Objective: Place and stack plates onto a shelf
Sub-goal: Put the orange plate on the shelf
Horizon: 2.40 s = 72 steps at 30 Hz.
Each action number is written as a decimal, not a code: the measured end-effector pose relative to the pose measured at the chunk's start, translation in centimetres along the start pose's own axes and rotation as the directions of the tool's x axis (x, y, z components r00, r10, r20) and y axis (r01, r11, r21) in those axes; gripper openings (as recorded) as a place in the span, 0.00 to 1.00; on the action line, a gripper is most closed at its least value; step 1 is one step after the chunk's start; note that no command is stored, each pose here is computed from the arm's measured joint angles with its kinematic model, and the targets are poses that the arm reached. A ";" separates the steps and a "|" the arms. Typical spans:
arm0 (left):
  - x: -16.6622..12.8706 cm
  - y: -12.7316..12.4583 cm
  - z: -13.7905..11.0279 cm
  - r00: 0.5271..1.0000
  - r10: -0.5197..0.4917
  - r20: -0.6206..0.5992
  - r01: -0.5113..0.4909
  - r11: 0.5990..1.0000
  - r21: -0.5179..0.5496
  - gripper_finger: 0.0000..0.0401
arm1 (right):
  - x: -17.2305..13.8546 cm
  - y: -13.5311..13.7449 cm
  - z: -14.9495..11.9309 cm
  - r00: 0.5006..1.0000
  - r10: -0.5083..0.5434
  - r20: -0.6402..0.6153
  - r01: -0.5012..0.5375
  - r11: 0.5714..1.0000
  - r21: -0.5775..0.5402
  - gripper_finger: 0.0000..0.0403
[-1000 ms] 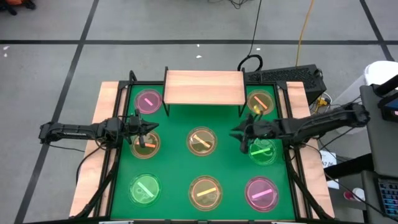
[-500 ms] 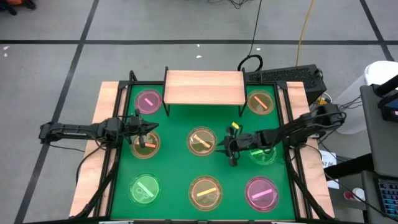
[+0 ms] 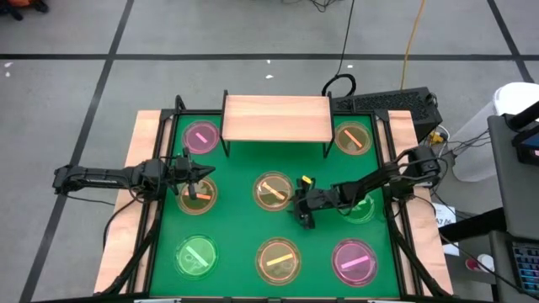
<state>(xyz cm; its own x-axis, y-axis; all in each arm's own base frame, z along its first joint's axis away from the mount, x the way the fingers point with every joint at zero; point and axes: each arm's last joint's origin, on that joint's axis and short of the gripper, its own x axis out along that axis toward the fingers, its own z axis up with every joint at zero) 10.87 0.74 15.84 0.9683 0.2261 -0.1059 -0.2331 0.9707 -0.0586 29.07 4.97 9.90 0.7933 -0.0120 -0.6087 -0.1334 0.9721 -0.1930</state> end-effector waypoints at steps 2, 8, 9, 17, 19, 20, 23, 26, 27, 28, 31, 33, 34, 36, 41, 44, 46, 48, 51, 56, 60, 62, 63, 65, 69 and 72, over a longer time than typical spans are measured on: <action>0.0 0.0 0.0 1.000 0.000 0.000 0.000 1.000 0.000 0.00 | 0.4 0.0 -0.2 1.000 -0.023 -0.012 0.023 1.000 -0.017 0.42; 0.0 0.0 0.0 1.000 0.000 -0.001 0.000 1.000 0.000 0.00 | 0.7 -0.1 -0.4 0.995 -0.096 -0.031 0.094 0.994 -0.054 0.37; 0.0 0.0 0.0 1.000 0.000 0.000 0.000 1.000 0.000 0.00 | 0.7 -0.1 -0.4 0.995 -0.097 -0.032 0.095 0.994 -0.058 0.36; 0.0 0.0 0.0 1.000 0.000 0.000 0.000 1.000 0.000 0.00 | 0.7 -0.1 -0.6 0.994 -0.096 -0.053 0.094 0.995 -0.033 0.18; 0.0 0.0 0.0 1.000 0.000 0.000 0.000 1.000 0.000 0.00 | 0.7 -0.1 -0.6 0.994 -0.095 -0.056 0.094 0.995 -0.025 0.13; 0.0 0.0 0.0 1.000 0.000 0.000 0.000 1.000 0.000 0.00 | 0.7 -0.1 -0.7 0.994 -0.095 -0.057 0.094 0.995 -0.023 0.10; 0.0 0.0 0.0 1.000 0.000 0.000 0.000 1.000 0.000 0.00 | 0.7 -0.1 -0.7 0.994 -0.095 -0.056 0.095 0.995 -0.014 0.02; 0.0 0.0 0.0 1.000 0.000 0.000 0.000 1.000 0.000 0.00 | 0.7 0.0 -0.5 0.994 -0.098 -0.042 0.098 0.995 -0.011 0.01; 0.0 0.0 0.0 1.000 0.000 0.000 0.000 1.000 0.000 0.00 | 0.7 0.1 -0.5 0.995 -0.097 -0.031 0.097 0.995 -0.010 0.01; 0.0 0.0 0.0 1.000 0.000 0.000 0.000 1.000 0.000 0.00 | 0.7 0.2 -0.3 0.995 -0.095 -0.019 0.095 0.995 -0.010 0.01; 0.0 0.0 0.0 1.000 0.000 0.000 0.000 1.000 0.000 0.00 | 0.6 0.7 0.8 0.996 -0.080 0.028 0.080 0.997 -0.015 0.00; 0.0 0.0 0.0 1.000 0.000 0.000 0.000 1.000 0.000 0.00 | 0.5 1.1 2.3 0.994 -0.068 0.085 0.070 0.997 -0.026 0.00; 0.0 0.0 0.0 1.000 0.000 -0.001 0.000 1.000 0.000 0.00 | 0.3 1.3 3.1 0.992 -0.055 0.114 0.060 0.997 -0.039 0.00; 0.0 0.0 0.0 1.000 0.000 -0.001 0.000 1.000 0.000 0.00 | -0.2 1.6 4.6 0.986 -0.031 0.163 0.042 0.997 -0.062 0.00; 0.0 0.0 0.0 1.000 0.000 -0.005 0.000 1.000 0.001 0.00 | -2.2 1.3 8.1 0.953 -0.040 0.299 0.077 0.991 -0.112 0.00; 0.0 0.0 0.0 1.000 0.000 -0.005 0.000 1.000 0.001 0.00 | -3.7 0.6 9.2 0.934 -0.060 0.352 0.106 0.988 -0.110 0.00; 0.0 0.0 -0.1 1.000 0.000 -0.006 0.000 1.000 0.001 0.00 | -4.7 0.1 9.8 0.922 -0.076 0.379 0.126 0.986 -0.109 0.00; 0.0 0.0 -0.1 1.000 0.000 -0.007 0.000 1.000 0.002 0.00 | -5.5 -0.4 10.4 0.907 -0.090 0.411 0.145 0.984 -0.106 0.00; 0.0 0.0 -0.1 1.000 0.001 -0.007 -0.001 1.000 0.002 0.00 | -6.6 -1.0 11.1 0.888 -0.105 0.448 0.164 0.982 -0.096 0.00; 0.0 0.0 -0.1 1.000 0.000 -0.007 0.000 1.000 0.002 0.00 | -7.9 -2.0 11.8 0.855 -0.139 0.500 0.213 0.972 -0.096 0.00; 0.0 0.0 -0.1 1.000 0.000 -0.007 0.000 1.000 0.002 0.00 | -8.7 -3.2 12.3 0.821 -0.174 0.544 0.264 0.960 -0.090 0.00; 0.0 0.0 -0.1 1.000 0.001 -0.007 -0.001 1.000 0.002 0.00 | -8.8 -4.0 12.4 0.807 -0.204 0.555 0.296 0.952 -0.080 0.00; 0.0 0.0 -0.1 1.000 0.001 -0.007 -0.001 1.000 0.002 0.00 | -8.8 -4.4 12.4 0.800 -0.219 0.559 0.312 0.947 -0.076 0.00; 0.0 0.0 -0.1 1.000 0.001 -0.007 -0.001 1.000 0.002 0.00 | -8.8 -5.4 12.4 0.783 -0.252 0.568 0.346 0.936 -0.061 0.00; 0.0 0.0 -0.1 1.000 0.000 -0.007 0.000 1.000 0.002 0.00 | -8.8 -8.0 12.1 0.759 -0.326 0.563 0.369 0.929 0.041 0.00; 0.0 0.0 -0.1 1.000 0.000 -0.007 0.000 1.000 0.002 0.00 | -8.8 -10.1 11.6 0.759 -0.331 0.561 0.339 0.936 0.095 0.00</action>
<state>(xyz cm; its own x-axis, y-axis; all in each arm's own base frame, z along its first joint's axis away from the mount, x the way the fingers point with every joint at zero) 10.88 0.73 15.78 0.9676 0.2258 -0.1128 -0.2332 0.9708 -0.0570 30.27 -2.08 26.13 0.9793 -0.1996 0.0337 0.2000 0.9281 -0.3142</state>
